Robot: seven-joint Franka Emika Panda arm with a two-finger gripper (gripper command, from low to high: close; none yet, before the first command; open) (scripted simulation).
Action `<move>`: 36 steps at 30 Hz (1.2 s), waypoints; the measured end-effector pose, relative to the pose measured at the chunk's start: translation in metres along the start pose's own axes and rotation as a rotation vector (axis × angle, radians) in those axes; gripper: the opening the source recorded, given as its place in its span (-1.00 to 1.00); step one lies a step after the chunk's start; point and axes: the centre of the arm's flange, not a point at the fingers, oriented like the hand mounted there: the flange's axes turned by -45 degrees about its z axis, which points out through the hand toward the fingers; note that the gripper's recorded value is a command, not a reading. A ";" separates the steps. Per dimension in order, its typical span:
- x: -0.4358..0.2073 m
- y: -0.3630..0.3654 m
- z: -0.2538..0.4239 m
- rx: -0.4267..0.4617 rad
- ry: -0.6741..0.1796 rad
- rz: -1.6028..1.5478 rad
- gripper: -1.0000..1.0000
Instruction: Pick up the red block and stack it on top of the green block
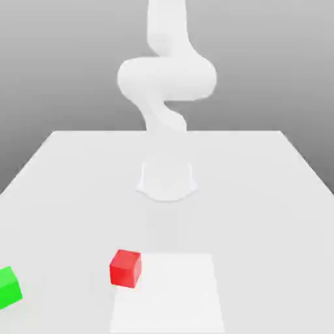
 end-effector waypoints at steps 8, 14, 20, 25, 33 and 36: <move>-0.069 0.025 0.176 -0.123 -0.279 0.028 0.00; -0.157 0.053 0.271 -0.134 -0.480 0.081 0.00; -0.258 0.069 0.328 -0.079 -0.656 0.162 0.00; -0.304 0.068 0.352 -0.040 -0.712 0.204 0.00; -0.340 0.065 0.389 -0.039 -0.717 0.204 0.00; -0.344 0.065 0.391 -0.039 -0.719 0.203 -1.00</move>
